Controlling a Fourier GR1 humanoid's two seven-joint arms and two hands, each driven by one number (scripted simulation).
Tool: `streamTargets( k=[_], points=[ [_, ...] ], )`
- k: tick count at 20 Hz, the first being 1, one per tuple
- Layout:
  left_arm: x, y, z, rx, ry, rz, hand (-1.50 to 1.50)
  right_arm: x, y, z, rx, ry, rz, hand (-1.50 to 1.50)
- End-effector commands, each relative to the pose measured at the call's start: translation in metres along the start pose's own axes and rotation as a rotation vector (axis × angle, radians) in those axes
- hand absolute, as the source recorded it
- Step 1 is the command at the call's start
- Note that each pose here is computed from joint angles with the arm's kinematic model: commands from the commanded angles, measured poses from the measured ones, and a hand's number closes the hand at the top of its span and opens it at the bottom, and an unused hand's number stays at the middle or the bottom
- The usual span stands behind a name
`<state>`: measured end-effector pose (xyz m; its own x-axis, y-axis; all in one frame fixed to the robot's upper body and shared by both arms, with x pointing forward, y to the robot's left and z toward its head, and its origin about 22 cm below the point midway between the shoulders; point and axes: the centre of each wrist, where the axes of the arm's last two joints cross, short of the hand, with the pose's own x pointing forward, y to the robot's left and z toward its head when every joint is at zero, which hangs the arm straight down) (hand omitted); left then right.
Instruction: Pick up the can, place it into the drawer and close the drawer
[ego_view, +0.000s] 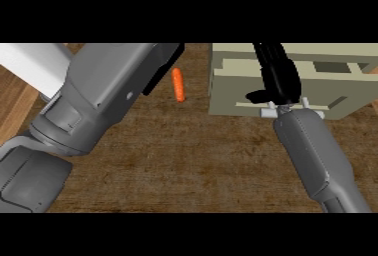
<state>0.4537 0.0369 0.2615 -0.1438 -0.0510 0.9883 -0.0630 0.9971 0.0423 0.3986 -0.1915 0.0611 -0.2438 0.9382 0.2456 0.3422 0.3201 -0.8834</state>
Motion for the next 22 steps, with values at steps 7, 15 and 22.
streamTargets(
  k=[7, 15, 22],
  points=[
    [-0.001, 0.025, 0.000, -0.010, 0.005, -0.002, -1.50, 0.005, 0.001, -0.049, -0.135, 0.036, 0.051, -1.50],
    [-0.024, 0.049, 0.004, -0.016, 0.041, -0.003, -1.50, 0.007, -0.028, -0.085, -0.164, 0.038, 0.088, -1.50],
    [-0.009, 0.058, 0.009, -0.035, 0.033, 0.000, -1.50, 0.023, -0.045, -0.105, -0.184, 0.021, -0.009, -1.50]
  ],
)
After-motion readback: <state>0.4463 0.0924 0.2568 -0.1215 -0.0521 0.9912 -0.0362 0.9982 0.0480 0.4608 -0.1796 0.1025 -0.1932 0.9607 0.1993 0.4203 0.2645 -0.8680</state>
